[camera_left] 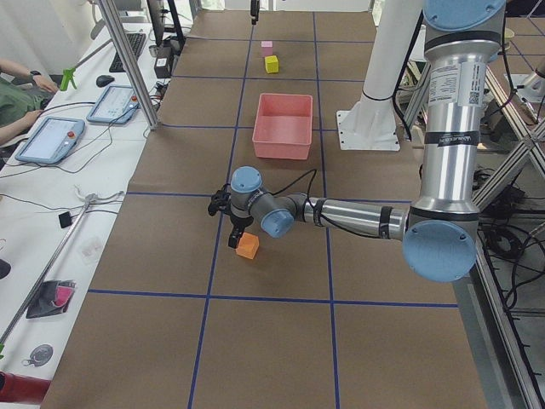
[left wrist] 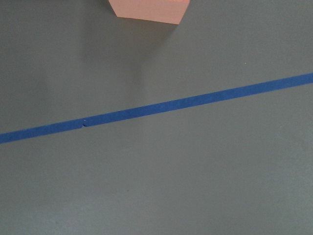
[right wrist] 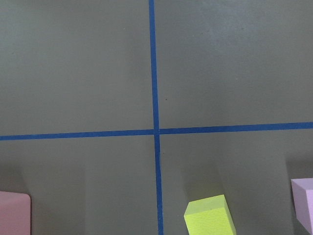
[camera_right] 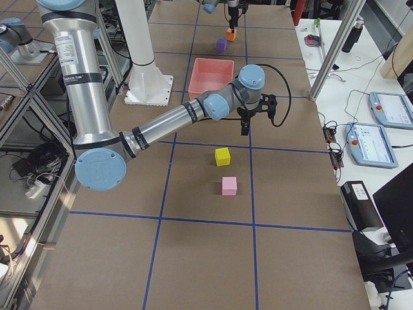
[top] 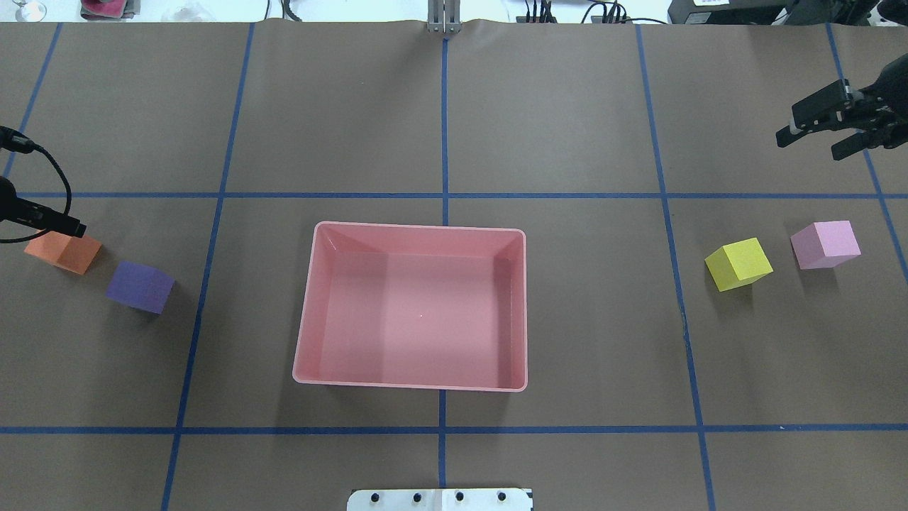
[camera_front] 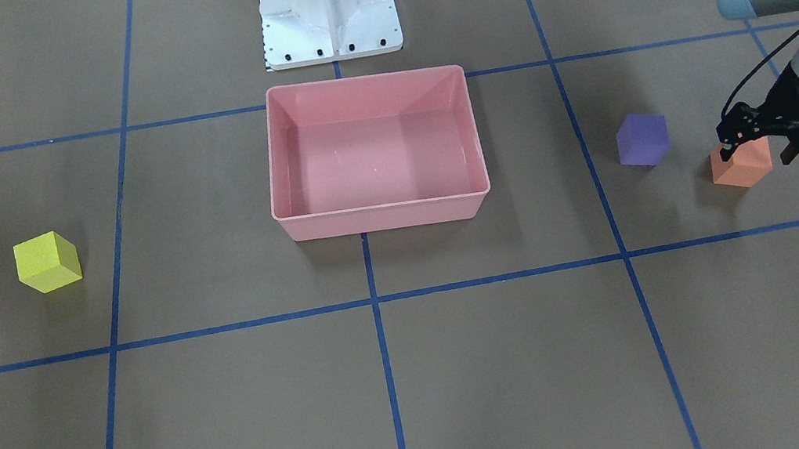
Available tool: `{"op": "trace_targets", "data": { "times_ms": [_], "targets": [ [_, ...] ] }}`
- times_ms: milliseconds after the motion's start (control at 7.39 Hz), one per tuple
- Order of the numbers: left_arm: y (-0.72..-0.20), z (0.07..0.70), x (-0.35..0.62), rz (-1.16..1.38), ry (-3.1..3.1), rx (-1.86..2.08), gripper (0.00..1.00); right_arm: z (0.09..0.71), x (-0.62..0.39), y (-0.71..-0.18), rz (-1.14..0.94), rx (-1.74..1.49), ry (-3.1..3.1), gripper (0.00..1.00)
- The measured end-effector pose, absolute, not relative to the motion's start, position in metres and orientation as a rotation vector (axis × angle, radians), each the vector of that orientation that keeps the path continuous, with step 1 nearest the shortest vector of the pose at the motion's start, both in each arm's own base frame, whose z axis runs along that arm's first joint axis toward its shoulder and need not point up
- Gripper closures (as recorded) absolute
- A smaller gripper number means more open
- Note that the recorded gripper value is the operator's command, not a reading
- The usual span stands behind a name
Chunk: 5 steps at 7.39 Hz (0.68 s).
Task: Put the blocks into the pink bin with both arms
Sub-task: 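Grasp the orange cube with left gripper while right approaches yellow cube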
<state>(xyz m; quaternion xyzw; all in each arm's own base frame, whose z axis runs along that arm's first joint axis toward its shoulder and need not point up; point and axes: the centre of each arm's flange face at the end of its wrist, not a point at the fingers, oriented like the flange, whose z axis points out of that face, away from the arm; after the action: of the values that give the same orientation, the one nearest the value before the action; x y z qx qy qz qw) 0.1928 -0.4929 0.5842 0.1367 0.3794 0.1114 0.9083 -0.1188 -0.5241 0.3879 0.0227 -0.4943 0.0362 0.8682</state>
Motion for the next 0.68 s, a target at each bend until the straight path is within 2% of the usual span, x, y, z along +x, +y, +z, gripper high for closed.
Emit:
{"op": "trace_targets", "data": {
  "times_ms": [676],
  "targets": [
    [-0.49,0.604,0.194,0.283,0.766,0.269,0.01,0.381,-0.125,-0.525,0.063,0.051,-1.039,0.0]
  ]
}}
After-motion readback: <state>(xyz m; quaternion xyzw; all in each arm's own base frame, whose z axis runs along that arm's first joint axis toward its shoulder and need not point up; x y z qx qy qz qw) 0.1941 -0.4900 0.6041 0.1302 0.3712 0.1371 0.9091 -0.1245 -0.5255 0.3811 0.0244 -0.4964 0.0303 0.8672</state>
